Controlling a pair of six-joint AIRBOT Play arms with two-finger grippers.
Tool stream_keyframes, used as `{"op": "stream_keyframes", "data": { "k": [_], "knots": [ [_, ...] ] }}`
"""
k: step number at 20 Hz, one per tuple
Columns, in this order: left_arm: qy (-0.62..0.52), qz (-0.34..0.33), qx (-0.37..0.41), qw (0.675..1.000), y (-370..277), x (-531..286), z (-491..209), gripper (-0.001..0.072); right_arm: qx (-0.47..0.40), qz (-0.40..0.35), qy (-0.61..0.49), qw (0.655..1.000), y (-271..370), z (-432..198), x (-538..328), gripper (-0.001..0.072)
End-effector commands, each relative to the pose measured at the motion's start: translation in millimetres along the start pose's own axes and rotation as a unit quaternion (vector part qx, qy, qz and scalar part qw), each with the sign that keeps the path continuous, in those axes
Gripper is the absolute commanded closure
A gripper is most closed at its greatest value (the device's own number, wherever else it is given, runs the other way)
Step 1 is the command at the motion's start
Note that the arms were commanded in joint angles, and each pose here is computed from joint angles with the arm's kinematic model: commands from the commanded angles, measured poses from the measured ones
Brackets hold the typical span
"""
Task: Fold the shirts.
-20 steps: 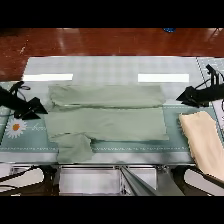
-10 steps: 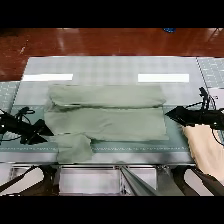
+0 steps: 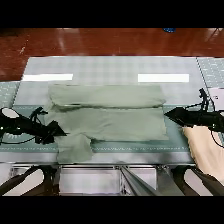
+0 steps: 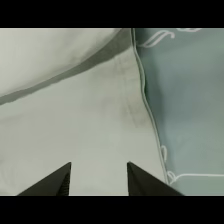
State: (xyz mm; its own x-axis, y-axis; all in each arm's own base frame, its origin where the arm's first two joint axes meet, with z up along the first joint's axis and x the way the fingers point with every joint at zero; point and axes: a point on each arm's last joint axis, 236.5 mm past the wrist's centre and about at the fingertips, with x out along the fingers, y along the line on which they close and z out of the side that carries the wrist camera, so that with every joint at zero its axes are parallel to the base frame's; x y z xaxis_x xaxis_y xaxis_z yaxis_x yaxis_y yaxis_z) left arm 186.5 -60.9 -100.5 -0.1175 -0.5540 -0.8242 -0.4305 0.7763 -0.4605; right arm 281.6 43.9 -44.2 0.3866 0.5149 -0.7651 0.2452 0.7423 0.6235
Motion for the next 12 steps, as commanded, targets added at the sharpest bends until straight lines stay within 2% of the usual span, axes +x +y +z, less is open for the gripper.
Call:
{"op": "stream_keyframes", "data": {
  "k": [1,8,9,10,11,12],
  "knots": [
    [0.013,0.012,0.052,0.998,-12.4,7.5,-10.9,0.0198,0.007,0.007,-0.008,1.000,1.7,3.5,-1.4,0.0304],
    [-0.065,0.015,0.088,0.994,-18.2,-8.5,-15.5,0.0205,0.052,0.005,-0.022,0.998,-21.3,10.0,-19.2,0.0304],
    [-0.063,0.014,0.084,0.994,-16.5,-5.2,-17.3,0.0258,0.053,0.004,-0.019,0.998,-22.8,8.4,-20.0,0.0304],
    [-0.057,0.015,0.080,0.995,-13.5,-1.2,-19.6,0.0357,0.053,0.003,-0.012,0.999,-23.2,5.0,-20.1,0.0304],
    [-0.056,0.015,0.077,0.995,-11.5,1.5,-20.5,0.0575,0.050,0.000,0.001,0.999,-23.9,-1.0,-19.9,0.0304],
    [-0.057,0.016,0.077,0.995,-10.9,2.4,-20.7,0.0687,0.052,-0.009,0.019,0.998,-27.9,-10.1,-20.2,0.0304]
  ]
}}
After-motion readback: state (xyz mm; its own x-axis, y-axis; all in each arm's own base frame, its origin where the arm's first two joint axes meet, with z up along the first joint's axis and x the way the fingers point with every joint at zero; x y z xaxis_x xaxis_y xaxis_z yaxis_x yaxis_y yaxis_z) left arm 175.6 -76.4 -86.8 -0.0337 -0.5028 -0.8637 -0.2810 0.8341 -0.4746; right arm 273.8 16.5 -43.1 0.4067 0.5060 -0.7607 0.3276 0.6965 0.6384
